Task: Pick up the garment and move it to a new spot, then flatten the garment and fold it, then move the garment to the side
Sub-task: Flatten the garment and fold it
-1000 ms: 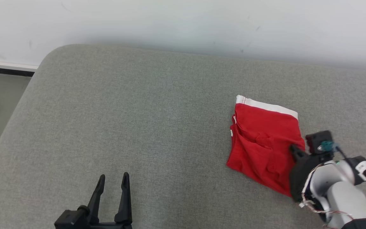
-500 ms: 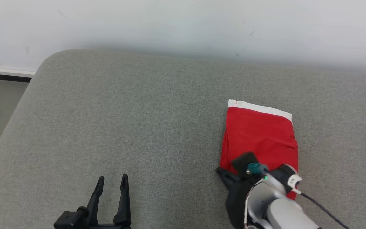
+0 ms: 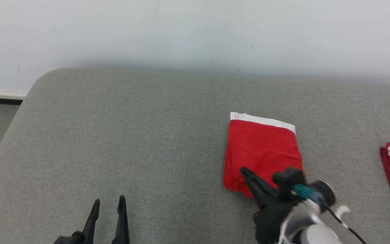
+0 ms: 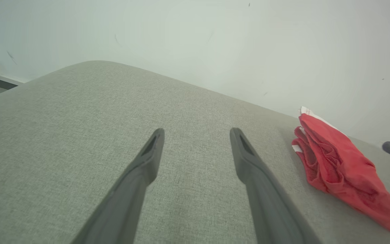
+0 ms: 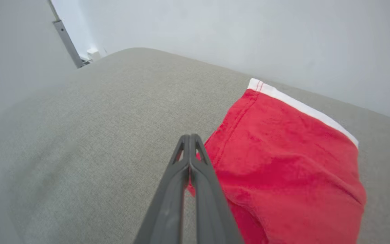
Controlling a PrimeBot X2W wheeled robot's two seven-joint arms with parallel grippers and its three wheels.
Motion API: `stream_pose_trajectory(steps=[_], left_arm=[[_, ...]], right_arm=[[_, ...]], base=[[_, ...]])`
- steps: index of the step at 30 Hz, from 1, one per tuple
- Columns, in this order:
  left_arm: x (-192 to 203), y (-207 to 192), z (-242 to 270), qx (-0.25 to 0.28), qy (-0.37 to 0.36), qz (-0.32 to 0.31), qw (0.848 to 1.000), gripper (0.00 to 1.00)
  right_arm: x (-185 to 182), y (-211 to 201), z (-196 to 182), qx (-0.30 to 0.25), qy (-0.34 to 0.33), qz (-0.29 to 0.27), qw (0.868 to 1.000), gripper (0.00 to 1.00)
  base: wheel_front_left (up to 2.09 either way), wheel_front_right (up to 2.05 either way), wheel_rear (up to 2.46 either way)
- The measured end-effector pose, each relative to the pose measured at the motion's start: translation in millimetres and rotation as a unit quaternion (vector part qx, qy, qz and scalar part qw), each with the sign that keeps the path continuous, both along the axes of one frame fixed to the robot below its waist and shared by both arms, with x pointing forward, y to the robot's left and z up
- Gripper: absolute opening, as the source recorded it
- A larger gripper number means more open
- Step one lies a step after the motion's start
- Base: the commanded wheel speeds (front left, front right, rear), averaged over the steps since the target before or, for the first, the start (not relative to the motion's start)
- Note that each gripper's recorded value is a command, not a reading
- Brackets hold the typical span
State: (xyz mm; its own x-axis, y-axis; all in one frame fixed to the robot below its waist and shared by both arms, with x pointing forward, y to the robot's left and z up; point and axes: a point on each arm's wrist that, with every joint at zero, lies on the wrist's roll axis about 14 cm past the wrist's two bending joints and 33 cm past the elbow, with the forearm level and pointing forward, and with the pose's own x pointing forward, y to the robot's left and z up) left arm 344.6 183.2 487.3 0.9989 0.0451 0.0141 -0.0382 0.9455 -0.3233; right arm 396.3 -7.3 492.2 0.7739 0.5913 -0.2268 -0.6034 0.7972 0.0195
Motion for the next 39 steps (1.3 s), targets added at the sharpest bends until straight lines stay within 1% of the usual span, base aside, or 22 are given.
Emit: stream_pose_trajectory(steps=[1,2,4,5,6,9,12,17,21,23,29,34,39], left_arm=[[-1.2,-0.7,0.0,0.002,0.0,-0.002,1.0,1.0],[-1.6,-1.2,1.0,0.006,-0.002,-0.005,1.0,1.0],[-1.3,-1.6,6.2,0.01,-0.01,-0.008,1.0,1.0],[-2.1,-2.0,6.7,0.012,-0.011,-0.009,1.0,1.0],[-2.9,-2.9,6.7,0.013,-0.011,-0.01,1.0,1.0],[-1.6,-6.7,10.7,0.021,-0.018,-0.018,0.999,1.0],[0.7,-11.3,12.7,0.029,-0.022,-0.029,0.999,1.0],[5.2,-15.8,19.7,0.037,-0.033,-0.036,0.998,1.0],[3.2,-21.9,12.6,0.046,-0.025,-0.051,0.997,1.0],[3.3,-23.2,12.5,0.053,-0.025,-0.056,0.997,1.0],[-3.8,-25.3,2.9,0.063,-0.013,-0.067,0.996,1.0],[-10.1,-26.1,-4.9,0.066,-0.002,-0.072,0.995,1.0],[-12.2,-24.2,-8.3,0.067,0.002,-0.07,0.995,1.0]], right_arm=[[0.5,-10.2,3.8,0.007,-0.01,-0.021,1.0,0.0],[0.4,-20.4,8.2,0.015,-0.022,-0.041,0.999,0.14],[0.8,-49.1,15.4,0.025,-0.045,-0.092,0.994,0.79],[-0.5,-64.7,17.9,0.028,-0.055,-0.118,0.991,0.95],[-2.3,-80.3,20.0,0.032,-0.063,-0.143,0.987,1.0],[-10.0,-123.2,27.4,0.04,-0.088,-0.211,0.973,1.0],[-20.9,-156.8,30.5,0.044,-0.103,-0.261,0.959,1.0],[-39.3,-194.9,28.1,0.042,-0.12,-0.315,0.94,1.0],[-52.4,-213.9,12.3,0.04,-0.11,-0.344,0.932,1.0],[-56.5,-216.3,9.5,0.043,-0.113,-0.348,0.929,1.0],[-64.8,-211.2,-2.9,0.045,-0.103,-0.344,0.932,1.0],[-67.9,-205.3,-11.5,0.05,-0.091,-0.339,0.935,1.0],[-66.5,-192.2,-13.1,0.055,-0.087,-0.321,0.942,1.0]], base=[[0.0,0.0,0.0],[0.0,0.0,0.0],[0.0,0.0,0.0],[0.0,0.0,0.0],[0.0,0.0,0.0],[0.0,0.0,0.0],[0.0,0.0,0.0],[0.0,0.0,0.0],[0.0,0.0,0.0],[0.0,0.0,0.0],[0.0,0.0,0.0],[0.0,0.0,0.0],[0.0,0.0,0.0]])
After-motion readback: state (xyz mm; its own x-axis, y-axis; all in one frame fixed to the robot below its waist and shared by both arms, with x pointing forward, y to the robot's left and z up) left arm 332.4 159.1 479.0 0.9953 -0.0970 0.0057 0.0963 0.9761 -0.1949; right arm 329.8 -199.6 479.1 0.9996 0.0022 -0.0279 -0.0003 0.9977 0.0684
